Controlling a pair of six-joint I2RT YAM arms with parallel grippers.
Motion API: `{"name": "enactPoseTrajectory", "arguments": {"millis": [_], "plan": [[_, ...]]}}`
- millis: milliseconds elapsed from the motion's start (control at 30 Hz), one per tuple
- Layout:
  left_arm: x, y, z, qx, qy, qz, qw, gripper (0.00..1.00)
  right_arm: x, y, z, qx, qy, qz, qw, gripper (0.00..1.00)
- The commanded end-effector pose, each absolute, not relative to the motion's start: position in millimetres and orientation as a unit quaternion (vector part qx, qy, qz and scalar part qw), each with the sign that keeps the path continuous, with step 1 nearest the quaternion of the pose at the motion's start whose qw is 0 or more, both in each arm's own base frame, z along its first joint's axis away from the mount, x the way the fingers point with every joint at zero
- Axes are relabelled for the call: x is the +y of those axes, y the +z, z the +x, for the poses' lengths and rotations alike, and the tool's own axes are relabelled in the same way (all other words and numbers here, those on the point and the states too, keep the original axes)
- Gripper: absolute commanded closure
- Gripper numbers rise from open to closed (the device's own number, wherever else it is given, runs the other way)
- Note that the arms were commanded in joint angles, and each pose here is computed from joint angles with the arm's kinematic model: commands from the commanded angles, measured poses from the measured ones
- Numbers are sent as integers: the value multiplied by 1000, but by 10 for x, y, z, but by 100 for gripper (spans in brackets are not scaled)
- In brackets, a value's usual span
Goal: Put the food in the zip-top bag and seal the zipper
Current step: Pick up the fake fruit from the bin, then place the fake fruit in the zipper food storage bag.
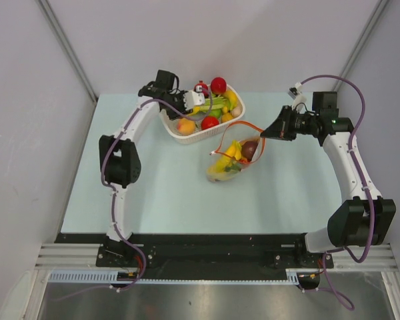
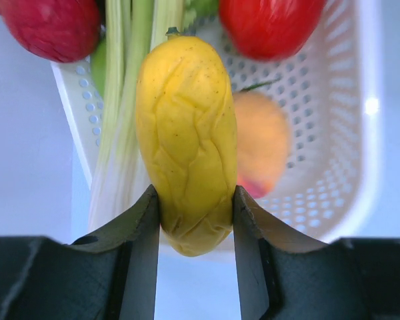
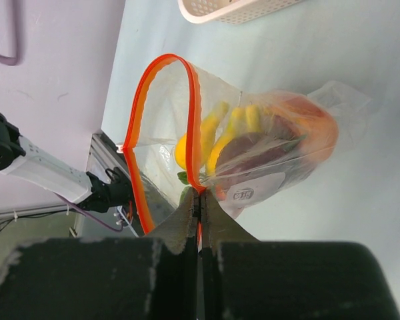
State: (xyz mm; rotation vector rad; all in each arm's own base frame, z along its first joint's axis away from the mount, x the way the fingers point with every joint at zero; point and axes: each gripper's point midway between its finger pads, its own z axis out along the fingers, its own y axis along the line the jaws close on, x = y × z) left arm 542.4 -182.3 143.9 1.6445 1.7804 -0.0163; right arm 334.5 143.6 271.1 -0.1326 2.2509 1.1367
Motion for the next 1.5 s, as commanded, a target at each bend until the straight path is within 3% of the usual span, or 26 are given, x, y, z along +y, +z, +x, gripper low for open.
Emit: {"name": "enactPoseTrajectory", "arguments": {"millis": [0,233,333,467,733,1000,1033,1133,1167,1300,1400,1467], "plan": [[-2443,3092,4692,624,-160,596,479,86,1470,2993,3433,828,443,-65,337,100],[-3342,3800,3168,616,-403,533,416,83,1513,3049,3418,825,454,-52,332,100],[-3534,3666,2872,619,-426,546,371,78,1516,3066,3411,825,456,-46,331,100],[-3752,3133,2850,660,-401,552,315,75,1527,3087,3387,824,461,-43,326,100],[-3736,2164,3121,770,-306,512,228,79,1510,3128,3291,823,465,-43,322,100],[-3408,1856,3292,798,-195,536,194,74,1398,3167,3307,820,464,-36,332,100],[-3395,1876,3293,795,-192,541,197,71,1391,3155,3309,821,463,-34,331,100],[-3424,2027,3275,778,-203,555,214,48,1399,3096,3312,825,462,-34,323,100],[-3444,2108,3267,770,-211,560,222,35,1399,3084,3317,825,463,-35,322,100],[-3575,2772,3250,728,-259,558,303,11,1400,3067,3311,825,462,-43,322,100],[-3542,3232,3236,706,-321,522,355,1,1393,3048,3302,827,460,-46,321,100],[-3498,3423,3150,681,-385,508,360,0,1392,3040,3305,827,460,-45,319,100]]}}
